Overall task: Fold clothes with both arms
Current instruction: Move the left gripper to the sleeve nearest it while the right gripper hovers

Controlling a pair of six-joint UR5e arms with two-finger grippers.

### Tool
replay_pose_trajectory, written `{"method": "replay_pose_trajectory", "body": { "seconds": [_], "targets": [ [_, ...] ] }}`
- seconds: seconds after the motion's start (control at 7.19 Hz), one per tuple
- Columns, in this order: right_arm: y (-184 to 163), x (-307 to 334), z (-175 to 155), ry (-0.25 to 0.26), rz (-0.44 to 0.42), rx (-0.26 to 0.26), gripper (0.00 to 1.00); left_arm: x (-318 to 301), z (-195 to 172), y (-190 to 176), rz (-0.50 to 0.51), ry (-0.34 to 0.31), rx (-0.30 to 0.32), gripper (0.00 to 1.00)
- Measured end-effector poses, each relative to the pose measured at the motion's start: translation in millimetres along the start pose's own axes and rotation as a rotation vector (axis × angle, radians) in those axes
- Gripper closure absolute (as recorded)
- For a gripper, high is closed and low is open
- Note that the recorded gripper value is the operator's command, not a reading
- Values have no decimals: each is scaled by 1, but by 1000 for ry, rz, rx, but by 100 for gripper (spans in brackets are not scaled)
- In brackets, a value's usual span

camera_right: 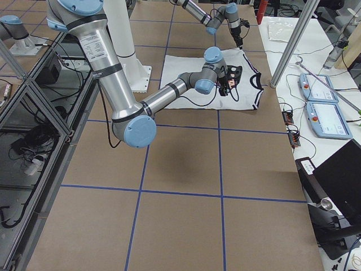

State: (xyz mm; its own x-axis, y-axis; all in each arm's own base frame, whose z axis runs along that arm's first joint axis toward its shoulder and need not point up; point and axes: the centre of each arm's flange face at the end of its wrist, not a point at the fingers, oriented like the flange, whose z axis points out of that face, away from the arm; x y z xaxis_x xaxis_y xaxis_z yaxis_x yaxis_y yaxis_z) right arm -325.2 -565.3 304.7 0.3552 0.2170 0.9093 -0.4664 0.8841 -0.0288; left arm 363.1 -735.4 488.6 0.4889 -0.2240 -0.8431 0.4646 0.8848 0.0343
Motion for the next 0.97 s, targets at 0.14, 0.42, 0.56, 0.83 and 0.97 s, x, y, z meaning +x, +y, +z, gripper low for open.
{"method": "replay_pose_trajectory", "body": {
  "seconds": [0.14, 0.42, 0.56, 0.83, 0.97],
  "targets": [
    [0, 0, 0, 1, 0, 0, 0, 0, 1, 1, 2, -1, 1, 57],
    [0, 0, 1, 1, 1, 1, 0, 0, 1, 1, 6, -1, 3, 57],
    [0, -1, 1, 1, 1, 1, 0, -2, 2, 1, 8, -3, 8, 58],
    [0, -2, 1, 0, 0, 1, 0, -6, 3, -1, 13, -12, 22, 100],
    [1, -3, 1, -2, 0, 1, 0, -6, 3, -1, 16, -11, 26, 100]
  ]
}}
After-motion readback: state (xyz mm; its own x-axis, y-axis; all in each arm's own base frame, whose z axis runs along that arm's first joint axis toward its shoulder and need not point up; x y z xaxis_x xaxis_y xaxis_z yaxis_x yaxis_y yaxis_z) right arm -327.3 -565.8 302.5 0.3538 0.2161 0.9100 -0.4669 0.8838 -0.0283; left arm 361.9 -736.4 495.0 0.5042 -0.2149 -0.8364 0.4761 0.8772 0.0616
